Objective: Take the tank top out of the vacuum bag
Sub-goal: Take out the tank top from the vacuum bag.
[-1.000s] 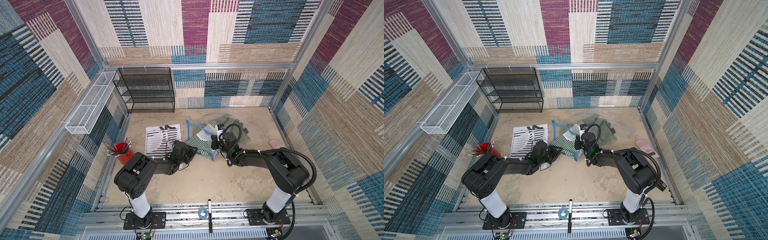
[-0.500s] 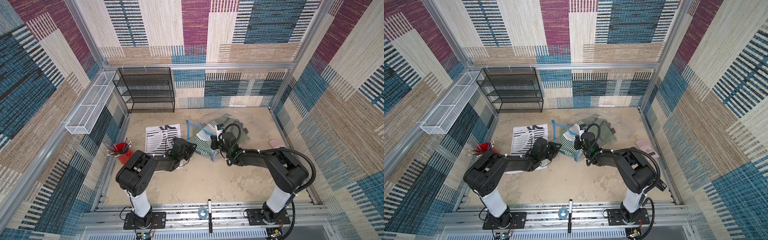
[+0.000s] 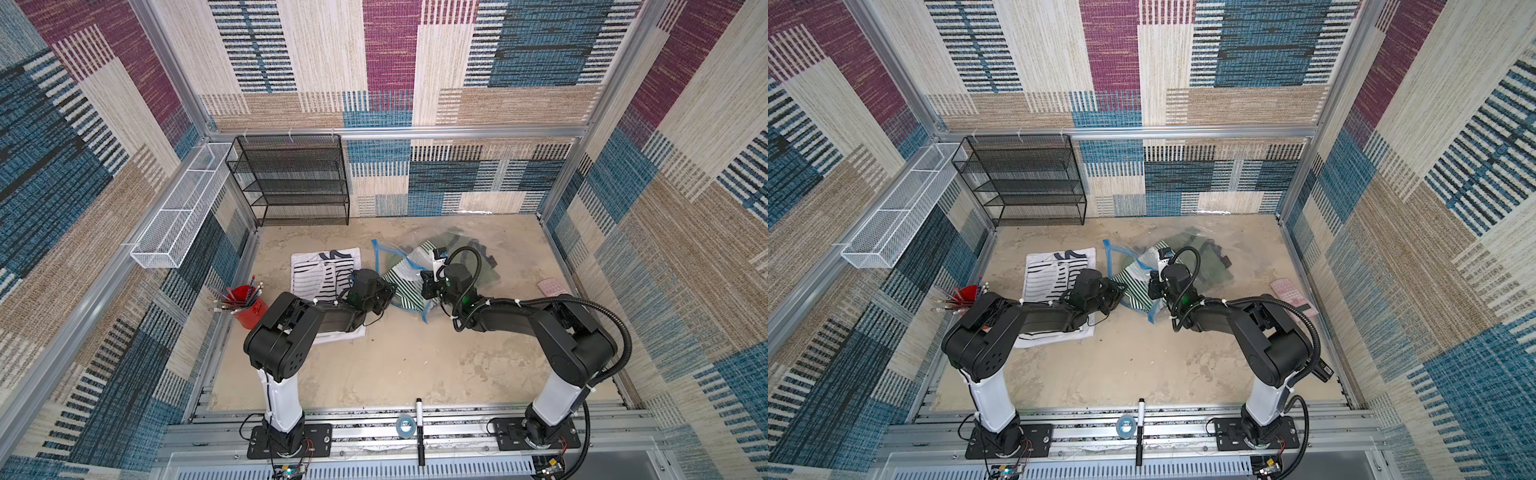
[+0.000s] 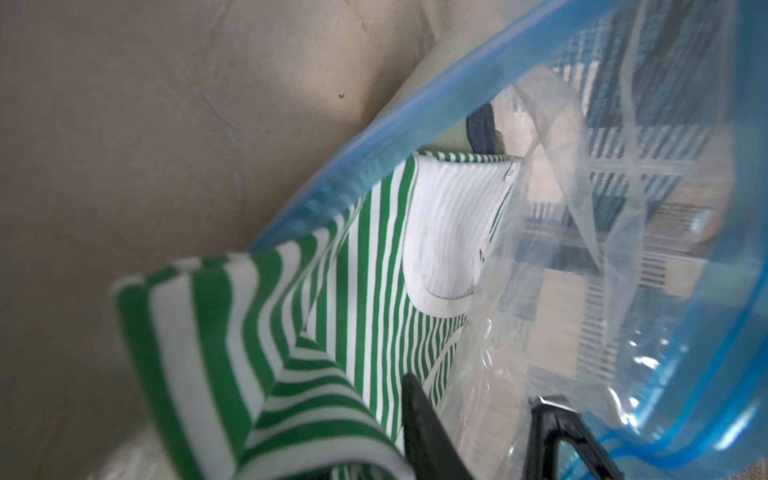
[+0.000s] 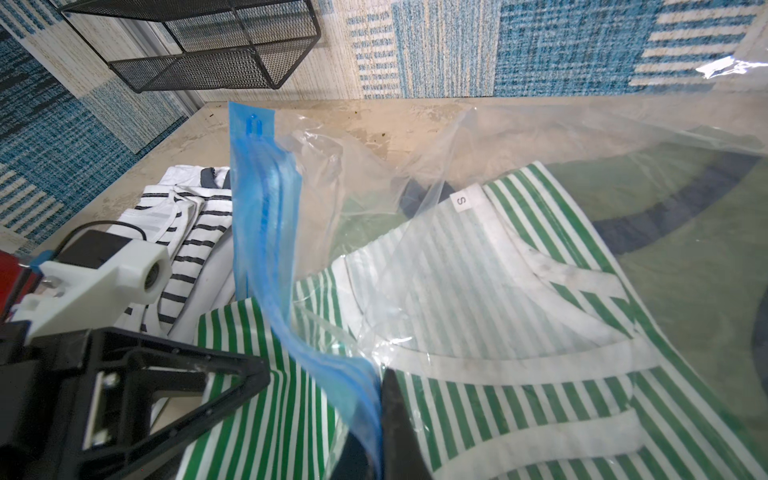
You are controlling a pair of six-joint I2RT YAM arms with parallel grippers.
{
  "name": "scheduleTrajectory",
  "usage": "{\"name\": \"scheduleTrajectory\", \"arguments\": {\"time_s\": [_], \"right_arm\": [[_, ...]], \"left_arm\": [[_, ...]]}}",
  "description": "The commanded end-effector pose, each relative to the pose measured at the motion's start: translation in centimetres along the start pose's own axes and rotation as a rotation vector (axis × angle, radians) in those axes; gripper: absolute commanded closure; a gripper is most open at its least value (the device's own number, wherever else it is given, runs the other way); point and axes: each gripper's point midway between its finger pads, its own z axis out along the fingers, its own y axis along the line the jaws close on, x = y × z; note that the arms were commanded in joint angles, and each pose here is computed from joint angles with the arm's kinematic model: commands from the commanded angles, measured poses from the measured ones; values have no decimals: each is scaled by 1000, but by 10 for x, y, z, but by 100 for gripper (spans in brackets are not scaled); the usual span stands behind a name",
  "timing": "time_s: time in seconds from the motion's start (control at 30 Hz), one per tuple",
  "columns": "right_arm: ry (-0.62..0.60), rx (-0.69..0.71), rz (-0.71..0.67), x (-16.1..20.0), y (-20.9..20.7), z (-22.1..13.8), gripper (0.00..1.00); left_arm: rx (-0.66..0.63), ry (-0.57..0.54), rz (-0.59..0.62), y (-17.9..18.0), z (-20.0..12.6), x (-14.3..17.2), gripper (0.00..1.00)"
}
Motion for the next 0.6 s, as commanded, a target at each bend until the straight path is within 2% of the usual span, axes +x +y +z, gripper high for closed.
{"name": "scheduleTrajectory", "arguments": {"time_s": [0.0,0.03,0.17,0.57], "right_arm": [[-17,-11,-7,-6,3,1,100],[-19,-11,-6,-7,2,0,100],[-11,-11,-8,-5,2,2,100],[-2,-15,-4,-2,3,4,100]], "left_arm": [[-22,22,12,6,5,5,94],[-14,22,8,5,5,5,100],[16,20,22,-7,-4,5,100],[64,-59,134,-60,-66,-5,100]]}}
